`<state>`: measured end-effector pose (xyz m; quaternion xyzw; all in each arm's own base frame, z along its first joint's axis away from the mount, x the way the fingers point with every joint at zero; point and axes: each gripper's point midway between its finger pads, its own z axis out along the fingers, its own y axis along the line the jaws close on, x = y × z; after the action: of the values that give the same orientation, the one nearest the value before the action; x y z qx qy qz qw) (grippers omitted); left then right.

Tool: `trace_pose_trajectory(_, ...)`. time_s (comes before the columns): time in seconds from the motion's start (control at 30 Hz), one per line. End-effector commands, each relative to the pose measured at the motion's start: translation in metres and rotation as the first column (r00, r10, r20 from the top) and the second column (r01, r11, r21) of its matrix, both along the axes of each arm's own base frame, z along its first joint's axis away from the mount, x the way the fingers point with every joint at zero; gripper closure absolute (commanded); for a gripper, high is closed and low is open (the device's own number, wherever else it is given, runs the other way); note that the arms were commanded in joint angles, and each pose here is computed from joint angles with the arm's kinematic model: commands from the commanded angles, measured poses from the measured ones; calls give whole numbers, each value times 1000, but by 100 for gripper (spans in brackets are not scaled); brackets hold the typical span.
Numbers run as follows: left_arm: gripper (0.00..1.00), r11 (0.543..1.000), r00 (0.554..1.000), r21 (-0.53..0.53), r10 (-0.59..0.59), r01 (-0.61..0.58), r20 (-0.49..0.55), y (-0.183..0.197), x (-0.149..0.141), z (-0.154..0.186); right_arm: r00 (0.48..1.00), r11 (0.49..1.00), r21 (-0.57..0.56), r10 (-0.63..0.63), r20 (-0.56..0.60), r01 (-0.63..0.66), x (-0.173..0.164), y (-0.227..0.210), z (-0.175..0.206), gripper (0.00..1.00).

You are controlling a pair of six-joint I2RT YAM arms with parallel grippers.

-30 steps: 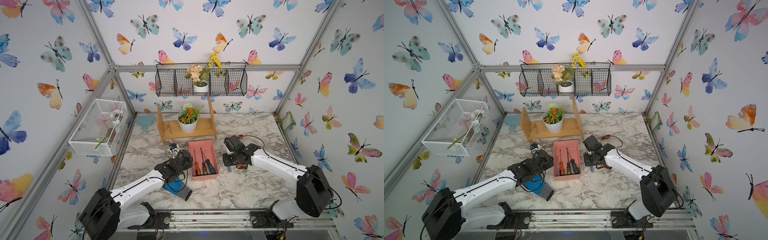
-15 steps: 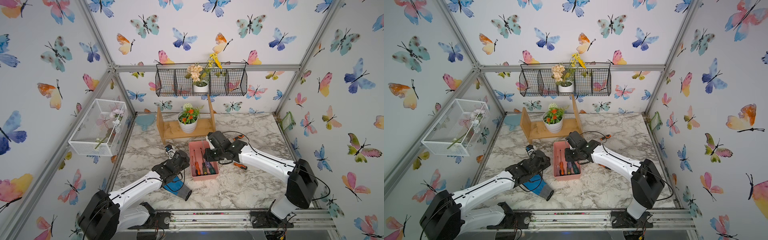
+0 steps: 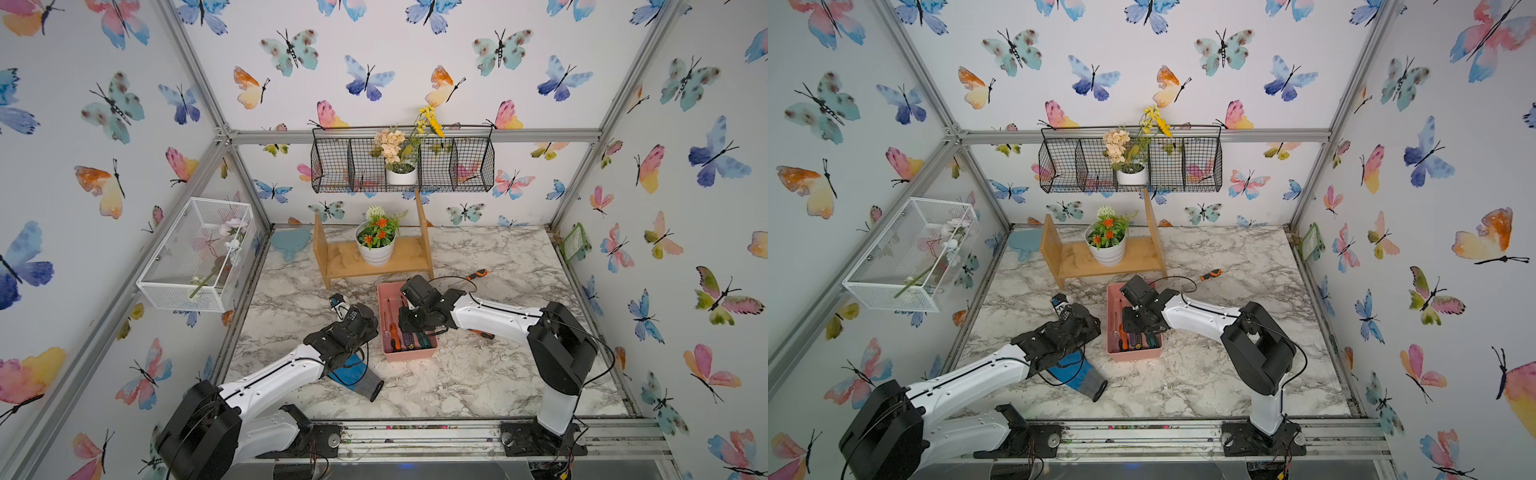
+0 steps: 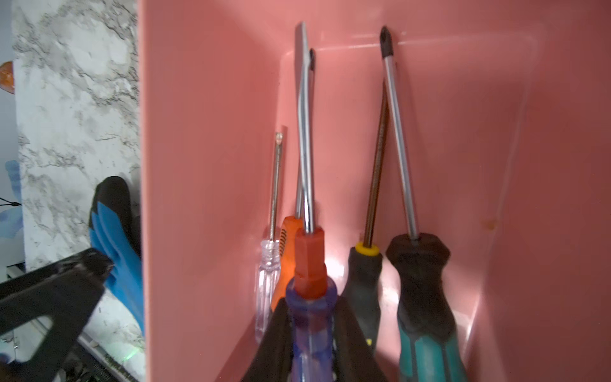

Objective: Put the screwdriver on the desktop into the storage box
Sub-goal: Place the screwdriver in the storage box, then pick up the screwdriver from the center of the board.

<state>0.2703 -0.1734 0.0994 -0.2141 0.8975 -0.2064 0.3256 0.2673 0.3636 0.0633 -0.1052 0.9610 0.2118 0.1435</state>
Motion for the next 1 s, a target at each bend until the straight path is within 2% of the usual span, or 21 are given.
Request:
trace_pose_trajectory(0.0,55,1000,1000,-12,-14,14,0,-4,1,3,1000,1000,9,3,13,-3,3,3,-3,73)
trace_pose_trajectory(0.2,54,1000,1000,-12,-29,29,1,-7,2,3,999,999,35,30,46,-32,5,8,9,49)
trace_pose_trajectory(0.37,54,999,999,-11,-46,46,11,-9,3,7,985,999,7,30,168,-31,13,-9,48,46)
trace_pose_trajectory(0.47,54,998,998,-11,-55,56,18,-9,2,9,953,997,-77,19,303,5,23,-44,77,43)
trace_pose_trajectory(0.53,54,998,998,-9,-63,64,26,-10,3,11,943,990,-140,24,331,24,28,-75,82,42)
trace_pose_trajectory(0.7,54,997,996,-15,-78,78,37,-13,4,12,979,954,-298,75,187,-16,20,-147,51,43)
trace_pose_trajectory(0.77,55,997,996,-18,-80,81,34,-14,4,11,983,939,-344,70,172,-7,15,-162,43,42)
trace_pose_trajectory(0.97,55,996,996,-22,-87,87,25,-15,2,7,994,927,-370,-22,103,59,14,-193,11,42)
